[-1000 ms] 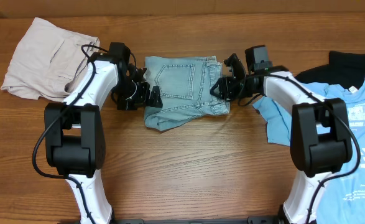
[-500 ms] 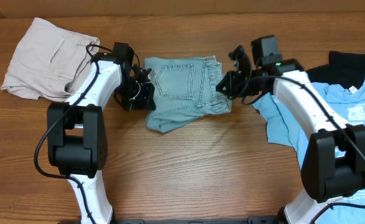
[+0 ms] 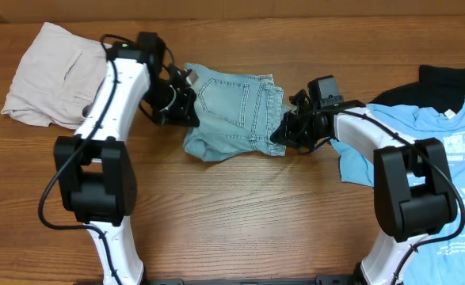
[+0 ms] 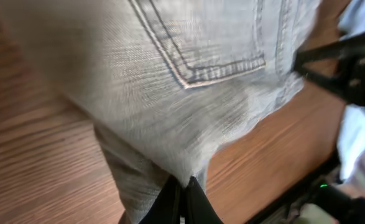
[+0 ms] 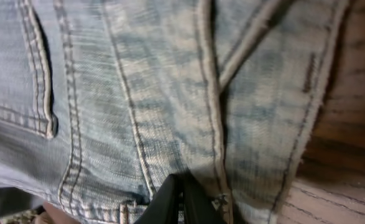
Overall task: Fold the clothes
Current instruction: 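Grasp both sides of the folded shorts with both grippers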
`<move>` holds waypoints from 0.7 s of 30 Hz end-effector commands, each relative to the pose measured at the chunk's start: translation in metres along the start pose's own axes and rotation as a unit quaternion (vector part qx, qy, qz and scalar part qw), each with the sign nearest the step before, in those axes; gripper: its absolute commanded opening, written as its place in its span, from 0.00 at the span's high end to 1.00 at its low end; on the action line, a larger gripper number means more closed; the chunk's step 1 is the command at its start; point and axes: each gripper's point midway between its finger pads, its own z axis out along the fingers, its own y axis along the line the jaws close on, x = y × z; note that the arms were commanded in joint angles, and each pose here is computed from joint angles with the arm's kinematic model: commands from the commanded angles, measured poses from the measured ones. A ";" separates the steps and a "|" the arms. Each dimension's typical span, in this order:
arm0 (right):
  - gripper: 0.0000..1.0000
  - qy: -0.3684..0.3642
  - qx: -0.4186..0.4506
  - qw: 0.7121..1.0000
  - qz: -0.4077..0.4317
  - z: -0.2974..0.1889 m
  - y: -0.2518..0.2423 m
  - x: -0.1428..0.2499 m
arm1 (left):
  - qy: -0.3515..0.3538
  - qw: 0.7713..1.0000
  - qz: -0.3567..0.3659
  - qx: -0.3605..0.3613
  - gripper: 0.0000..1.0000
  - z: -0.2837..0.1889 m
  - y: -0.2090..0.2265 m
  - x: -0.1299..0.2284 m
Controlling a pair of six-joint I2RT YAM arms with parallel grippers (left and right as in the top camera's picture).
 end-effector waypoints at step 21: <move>0.87 0.004 -0.052 0.992 -0.118 -0.046 0.063 0.005 | -0.046 0.997 0.010 0.064 0.48 -0.040 0.004 0.007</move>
